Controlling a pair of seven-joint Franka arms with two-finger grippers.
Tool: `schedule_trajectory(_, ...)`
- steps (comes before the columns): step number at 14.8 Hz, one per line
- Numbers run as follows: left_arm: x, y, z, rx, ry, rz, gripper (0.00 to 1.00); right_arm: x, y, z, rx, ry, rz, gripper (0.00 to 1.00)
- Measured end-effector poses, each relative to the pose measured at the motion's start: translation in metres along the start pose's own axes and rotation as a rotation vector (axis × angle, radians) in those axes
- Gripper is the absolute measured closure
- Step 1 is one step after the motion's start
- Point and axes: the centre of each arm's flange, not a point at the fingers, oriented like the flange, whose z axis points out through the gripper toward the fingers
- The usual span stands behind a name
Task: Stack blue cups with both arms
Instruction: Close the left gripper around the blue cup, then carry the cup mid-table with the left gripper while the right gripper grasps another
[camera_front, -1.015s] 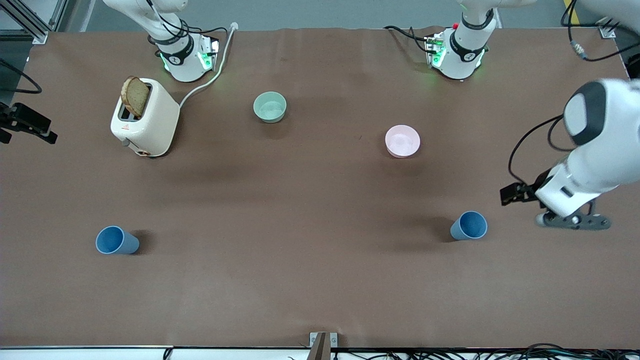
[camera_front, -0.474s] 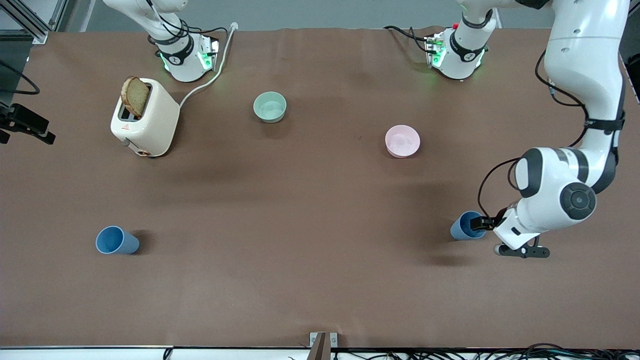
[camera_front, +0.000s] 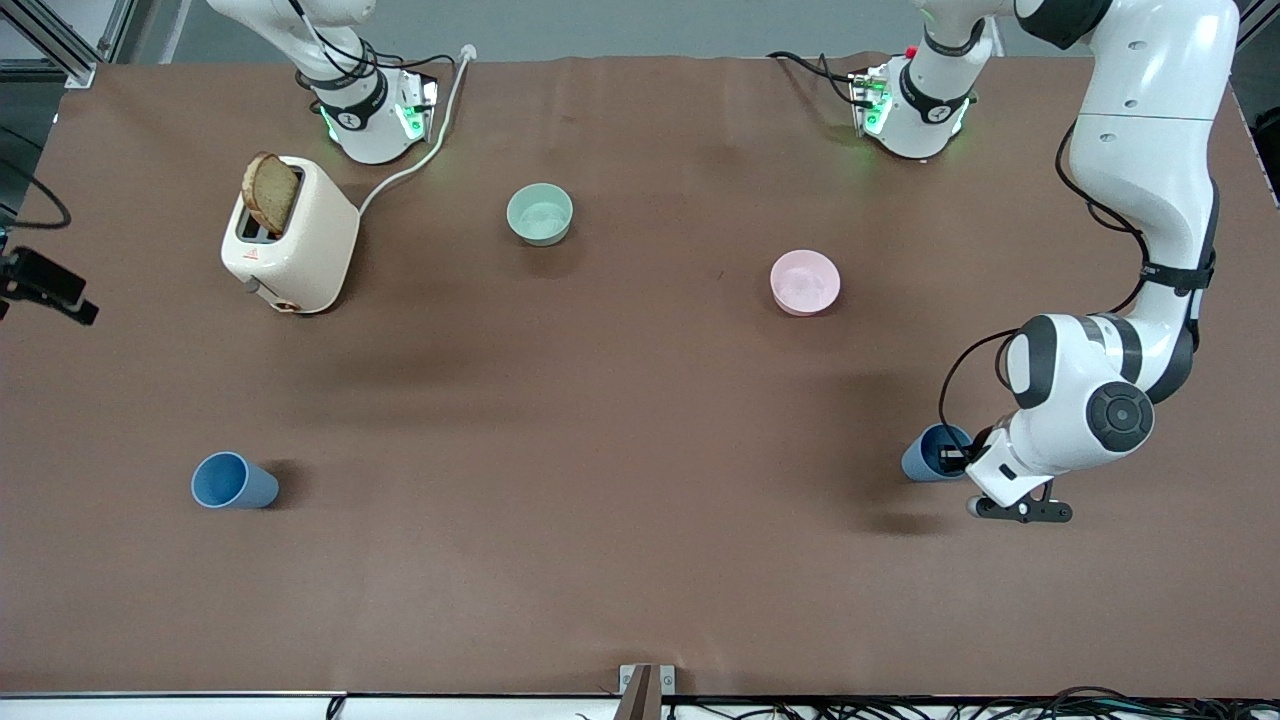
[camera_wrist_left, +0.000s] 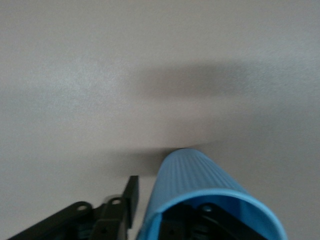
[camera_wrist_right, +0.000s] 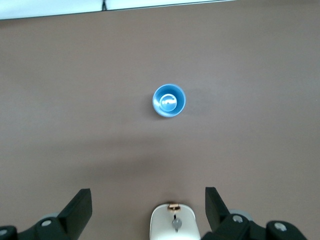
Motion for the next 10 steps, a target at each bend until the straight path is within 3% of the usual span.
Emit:
schedule_trajectory(2,0.001,0.014,-0.012,-0.015,-0.001,0.009,0.96,0.019,0.017,0.034,-0.004,0.006,0.011,0.00)
schedule_trajectory(7,-0.015,0.139,-0.080,-0.098,-0.038,-0.078,0.96,0.062,0.068,0.163,-0.017,0.003,0.012,0.00)
schedule_trajectory(10,-0.038,0.225,-0.087,-0.125,-0.063,-0.171,0.96,0.077,0.076,0.242,-0.020,-0.002,0.001,0.00)
